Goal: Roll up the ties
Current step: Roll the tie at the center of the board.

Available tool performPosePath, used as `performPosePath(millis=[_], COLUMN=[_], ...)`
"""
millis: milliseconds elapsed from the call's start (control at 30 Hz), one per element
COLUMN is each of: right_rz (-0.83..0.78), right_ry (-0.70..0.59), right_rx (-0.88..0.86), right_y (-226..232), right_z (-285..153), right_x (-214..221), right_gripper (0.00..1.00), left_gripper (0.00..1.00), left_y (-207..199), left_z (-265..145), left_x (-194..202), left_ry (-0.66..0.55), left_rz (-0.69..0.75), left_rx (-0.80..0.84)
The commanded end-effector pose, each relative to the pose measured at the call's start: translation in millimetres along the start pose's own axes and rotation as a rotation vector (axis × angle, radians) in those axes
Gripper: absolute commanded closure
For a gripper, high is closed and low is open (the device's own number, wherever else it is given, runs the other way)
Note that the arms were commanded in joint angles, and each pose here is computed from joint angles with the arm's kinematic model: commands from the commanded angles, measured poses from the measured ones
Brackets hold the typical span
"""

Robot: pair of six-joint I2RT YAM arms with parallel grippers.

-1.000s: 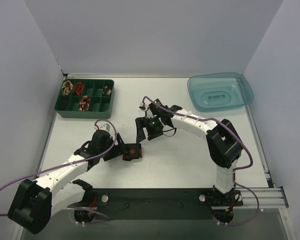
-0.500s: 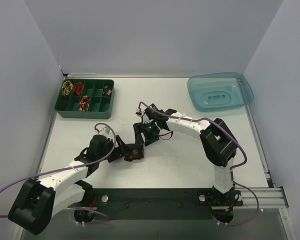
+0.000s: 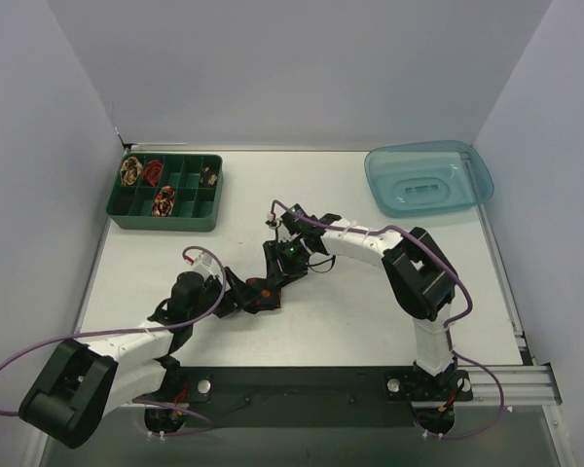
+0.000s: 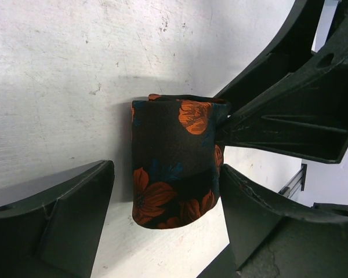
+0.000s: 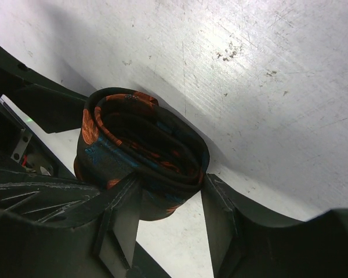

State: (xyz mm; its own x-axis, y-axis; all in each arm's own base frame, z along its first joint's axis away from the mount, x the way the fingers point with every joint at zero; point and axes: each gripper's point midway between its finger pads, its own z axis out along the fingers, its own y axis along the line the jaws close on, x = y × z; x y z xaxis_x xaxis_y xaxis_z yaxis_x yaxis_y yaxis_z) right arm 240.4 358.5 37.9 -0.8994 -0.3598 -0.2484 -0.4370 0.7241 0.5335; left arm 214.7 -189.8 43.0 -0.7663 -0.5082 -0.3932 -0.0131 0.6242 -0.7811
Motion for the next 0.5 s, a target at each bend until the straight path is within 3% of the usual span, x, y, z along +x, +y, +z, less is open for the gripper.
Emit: performPosePath(millis=[0, 467], right_rz=[0.020, 0.036], right_ry=[0.023, 0.020], right_rx=[-0.001, -0.028], right_y=[-1, 3], right_z=[5, 5], right_x=[8, 9], right_gripper=[0.56, 0.58], left_gripper=[0.18, 0.27], left_y=[-3, -16], left_z=[2, 16], left_x=[2, 10], left_ry=[-0.013, -0.078], left_rz=[-0.014, -0.027], left_rx=[0.026, 0.064])
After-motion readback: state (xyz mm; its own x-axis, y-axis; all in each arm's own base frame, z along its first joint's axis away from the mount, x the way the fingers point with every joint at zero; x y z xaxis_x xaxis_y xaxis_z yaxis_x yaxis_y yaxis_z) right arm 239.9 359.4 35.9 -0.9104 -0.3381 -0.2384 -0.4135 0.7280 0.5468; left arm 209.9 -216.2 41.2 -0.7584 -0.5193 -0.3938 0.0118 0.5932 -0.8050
